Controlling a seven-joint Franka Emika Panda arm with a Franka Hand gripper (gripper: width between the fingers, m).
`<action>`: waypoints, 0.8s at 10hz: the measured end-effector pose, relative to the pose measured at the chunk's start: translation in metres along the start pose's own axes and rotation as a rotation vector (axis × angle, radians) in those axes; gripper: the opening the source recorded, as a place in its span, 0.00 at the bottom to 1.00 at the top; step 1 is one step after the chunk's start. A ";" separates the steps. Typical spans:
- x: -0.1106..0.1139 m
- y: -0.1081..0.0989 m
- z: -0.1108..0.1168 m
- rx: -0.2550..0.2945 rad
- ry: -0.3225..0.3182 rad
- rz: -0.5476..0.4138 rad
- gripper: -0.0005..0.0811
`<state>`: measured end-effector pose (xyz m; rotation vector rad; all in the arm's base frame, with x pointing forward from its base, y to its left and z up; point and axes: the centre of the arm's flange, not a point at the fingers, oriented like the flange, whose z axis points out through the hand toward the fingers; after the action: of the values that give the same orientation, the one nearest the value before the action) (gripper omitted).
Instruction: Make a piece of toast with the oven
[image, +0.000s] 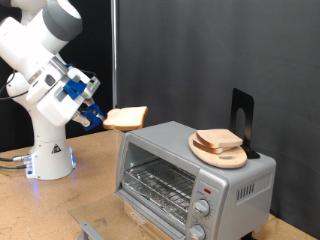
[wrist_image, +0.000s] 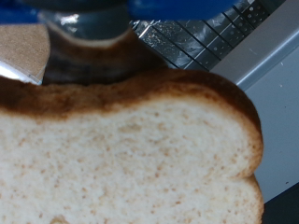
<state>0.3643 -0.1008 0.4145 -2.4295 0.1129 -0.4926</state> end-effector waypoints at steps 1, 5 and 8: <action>0.000 0.000 0.001 0.000 -0.002 0.000 0.60; -0.022 0.039 0.018 -0.071 0.004 -0.010 0.60; -0.037 0.081 0.041 -0.116 -0.021 0.035 0.60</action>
<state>0.3485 -0.1329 0.3229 -2.5408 0.1789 -0.4564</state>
